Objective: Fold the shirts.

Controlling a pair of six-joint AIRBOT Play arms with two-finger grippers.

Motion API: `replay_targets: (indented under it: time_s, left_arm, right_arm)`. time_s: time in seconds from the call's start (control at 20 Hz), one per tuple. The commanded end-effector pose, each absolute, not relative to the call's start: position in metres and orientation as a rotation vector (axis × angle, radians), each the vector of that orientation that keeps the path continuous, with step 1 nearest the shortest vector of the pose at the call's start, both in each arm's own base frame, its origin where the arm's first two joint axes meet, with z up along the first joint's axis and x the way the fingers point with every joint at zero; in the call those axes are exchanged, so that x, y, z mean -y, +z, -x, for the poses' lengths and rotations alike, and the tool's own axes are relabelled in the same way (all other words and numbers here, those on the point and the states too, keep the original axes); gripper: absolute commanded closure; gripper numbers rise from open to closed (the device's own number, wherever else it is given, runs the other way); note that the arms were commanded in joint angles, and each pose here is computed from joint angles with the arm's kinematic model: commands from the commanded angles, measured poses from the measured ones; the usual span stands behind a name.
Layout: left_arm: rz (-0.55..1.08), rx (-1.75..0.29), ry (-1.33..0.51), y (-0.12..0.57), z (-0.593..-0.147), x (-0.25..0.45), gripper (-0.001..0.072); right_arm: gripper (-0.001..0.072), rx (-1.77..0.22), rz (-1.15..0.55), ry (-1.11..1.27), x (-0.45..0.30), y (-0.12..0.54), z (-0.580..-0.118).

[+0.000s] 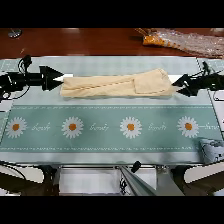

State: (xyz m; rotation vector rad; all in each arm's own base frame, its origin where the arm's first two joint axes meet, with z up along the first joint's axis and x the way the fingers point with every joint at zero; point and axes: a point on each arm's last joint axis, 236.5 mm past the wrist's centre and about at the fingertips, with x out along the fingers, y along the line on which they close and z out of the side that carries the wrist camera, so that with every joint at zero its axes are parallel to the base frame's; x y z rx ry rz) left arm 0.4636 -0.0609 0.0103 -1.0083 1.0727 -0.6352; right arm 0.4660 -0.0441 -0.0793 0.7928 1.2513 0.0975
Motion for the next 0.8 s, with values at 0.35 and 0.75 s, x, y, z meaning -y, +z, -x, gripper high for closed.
replay_targets:
  time_s: [0.35, 0.75]
  left_arm:
    - [0.976, -1.111, -0.702, 0.014, -0.456, 0.091, 0.0127]
    - [0.829, -1.073, -0.831, 0.065, -0.438, 0.152, 0.0689]
  right_arm:
    - [0.0694, -1.233, -0.868, 0.225, -0.052, -0.093, -0.497]
    - [0.0695, -1.147, -0.571, 0.425, -0.077, 0.038, -0.455]
